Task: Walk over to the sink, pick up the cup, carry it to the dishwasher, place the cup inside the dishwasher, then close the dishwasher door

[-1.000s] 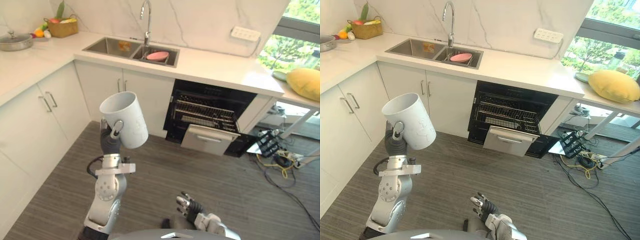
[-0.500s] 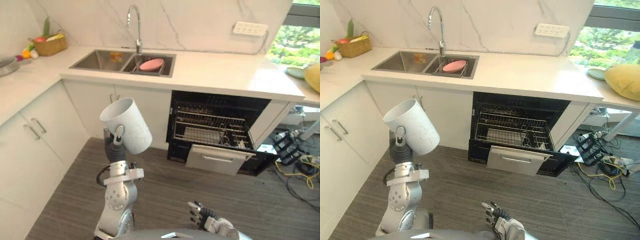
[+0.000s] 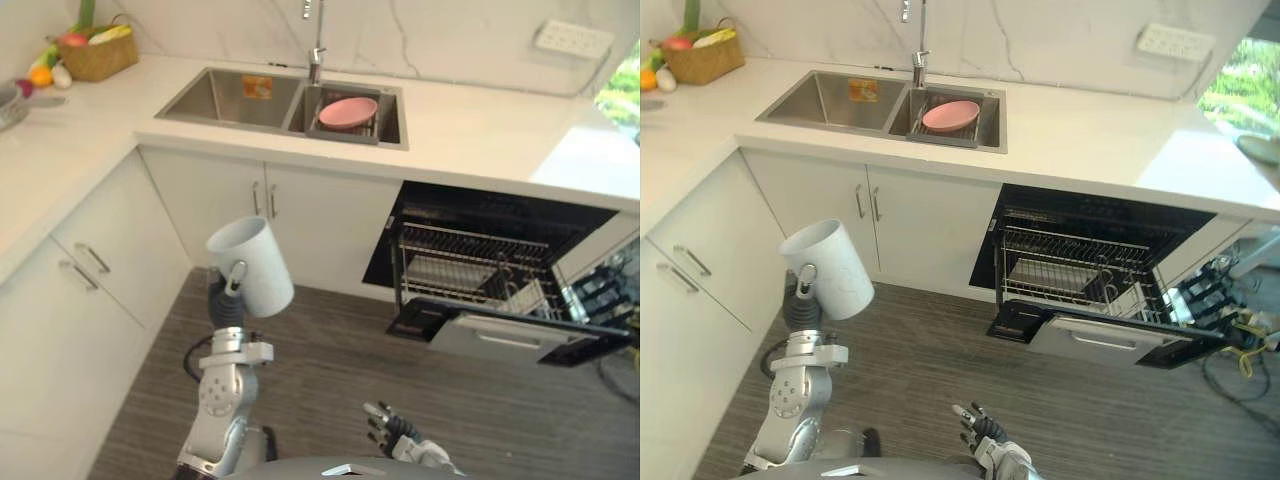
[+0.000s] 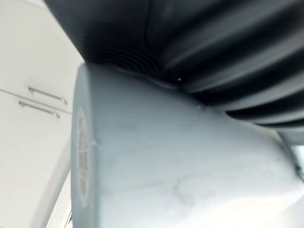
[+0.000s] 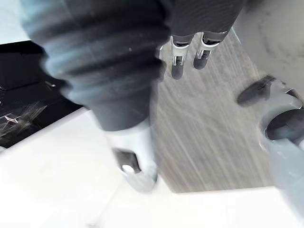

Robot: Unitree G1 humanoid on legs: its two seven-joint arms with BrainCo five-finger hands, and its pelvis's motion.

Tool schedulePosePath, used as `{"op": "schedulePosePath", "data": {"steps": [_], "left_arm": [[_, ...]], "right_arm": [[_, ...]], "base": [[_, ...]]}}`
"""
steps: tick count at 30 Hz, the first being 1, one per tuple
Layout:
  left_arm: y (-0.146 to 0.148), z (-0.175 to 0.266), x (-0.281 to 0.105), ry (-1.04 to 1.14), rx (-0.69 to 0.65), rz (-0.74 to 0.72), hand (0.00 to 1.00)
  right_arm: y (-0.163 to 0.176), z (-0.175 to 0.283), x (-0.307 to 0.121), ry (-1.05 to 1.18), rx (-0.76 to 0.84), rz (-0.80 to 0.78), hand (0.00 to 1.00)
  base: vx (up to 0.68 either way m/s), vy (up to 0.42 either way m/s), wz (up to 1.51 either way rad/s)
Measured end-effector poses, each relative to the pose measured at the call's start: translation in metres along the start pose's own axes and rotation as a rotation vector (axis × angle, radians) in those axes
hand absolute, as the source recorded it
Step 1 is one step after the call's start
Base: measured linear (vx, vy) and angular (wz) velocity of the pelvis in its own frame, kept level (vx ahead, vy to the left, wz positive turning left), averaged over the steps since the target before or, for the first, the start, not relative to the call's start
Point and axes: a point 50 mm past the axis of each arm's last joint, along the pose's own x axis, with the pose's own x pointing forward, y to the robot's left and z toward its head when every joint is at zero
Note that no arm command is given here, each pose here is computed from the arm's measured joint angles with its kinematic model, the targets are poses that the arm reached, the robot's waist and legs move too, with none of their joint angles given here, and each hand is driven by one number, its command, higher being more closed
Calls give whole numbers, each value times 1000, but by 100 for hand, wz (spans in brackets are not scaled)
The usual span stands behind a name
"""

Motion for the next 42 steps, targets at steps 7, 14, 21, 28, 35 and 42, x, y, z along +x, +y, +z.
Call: {"op": "schedulePosePath", "data": {"steps": [7, 14, 21, 28, 35, 42], "left_arm": [[-10, -1, 11, -5, 33, -83, 100], [-21, -4, 16, 34, 28, -151, 100], [-22, 3, -2, 10, -42, -101, 100], [-9, -8, -8, 56, 14, -96, 100], [3, -13, -9, 84, 70, -80, 100], [-13, -11, 1, 60, 56, -147, 100]], "right_arm": [[-3, -14, -5, -26, 61, -54, 0], [-33, -10, -12, -41, 114, -209, 0], [-34, -3, -27, -147, 146, -277, 0], [-25, 11, -9, -149, 116, -317, 0], [-13, 22, -5, -249, 122, -346, 0], [-13, 41, -10, -396, 194, -426, 0]], "base": [[221, -100, -23], [164, -196, -40], [62, -61, -31], [242, 155, -96], [220, 186, -69], [36, 47, -42]]}}
